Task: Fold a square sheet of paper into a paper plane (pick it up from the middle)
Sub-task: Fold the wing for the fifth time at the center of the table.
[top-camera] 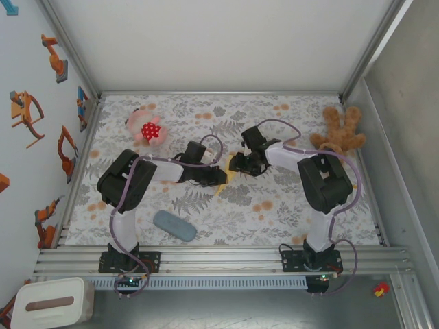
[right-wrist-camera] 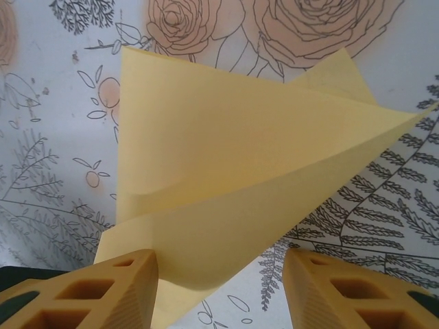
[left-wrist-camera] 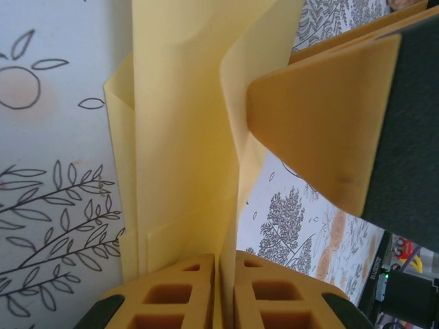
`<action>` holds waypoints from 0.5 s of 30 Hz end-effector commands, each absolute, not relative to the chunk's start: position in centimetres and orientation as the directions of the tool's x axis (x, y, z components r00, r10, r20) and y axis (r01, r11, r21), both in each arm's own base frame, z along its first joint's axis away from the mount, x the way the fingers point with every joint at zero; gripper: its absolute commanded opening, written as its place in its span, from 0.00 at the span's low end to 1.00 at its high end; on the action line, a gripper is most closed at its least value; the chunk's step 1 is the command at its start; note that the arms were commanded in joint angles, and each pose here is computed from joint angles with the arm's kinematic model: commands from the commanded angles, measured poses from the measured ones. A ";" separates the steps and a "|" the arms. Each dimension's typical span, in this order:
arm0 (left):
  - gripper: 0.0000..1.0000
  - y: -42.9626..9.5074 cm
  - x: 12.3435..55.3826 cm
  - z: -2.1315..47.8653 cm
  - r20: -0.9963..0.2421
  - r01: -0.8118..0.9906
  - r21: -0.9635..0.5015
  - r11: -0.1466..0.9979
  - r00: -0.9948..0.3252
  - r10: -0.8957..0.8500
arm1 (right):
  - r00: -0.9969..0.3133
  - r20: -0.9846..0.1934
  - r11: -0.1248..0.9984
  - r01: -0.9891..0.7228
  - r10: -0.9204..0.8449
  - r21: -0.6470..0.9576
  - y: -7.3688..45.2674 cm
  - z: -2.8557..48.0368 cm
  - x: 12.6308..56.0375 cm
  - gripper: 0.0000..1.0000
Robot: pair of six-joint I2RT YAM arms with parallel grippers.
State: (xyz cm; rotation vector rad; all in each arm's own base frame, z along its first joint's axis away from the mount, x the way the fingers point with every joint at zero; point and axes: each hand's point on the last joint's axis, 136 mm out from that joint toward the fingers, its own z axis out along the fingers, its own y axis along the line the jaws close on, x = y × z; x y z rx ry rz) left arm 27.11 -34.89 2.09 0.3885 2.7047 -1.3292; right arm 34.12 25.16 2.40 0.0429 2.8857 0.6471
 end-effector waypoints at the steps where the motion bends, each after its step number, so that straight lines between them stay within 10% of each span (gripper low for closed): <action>1: 0.17 -34.4 26.7 2.0 -0.189 0.258 -0.761 0.595 -0.966 0.177 | -0.990 -0.136 0.953 -0.008 0.034 0.303 23.8 -0.5 33.1 0.51; 15: 0.36 -32.8 26.6 4.3 -0.238 0.263 -0.723 0.639 -0.963 0.127 | -0.993 -0.110 0.957 -0.001 0.032 0.289 24.0 -1.1 32.9 0.51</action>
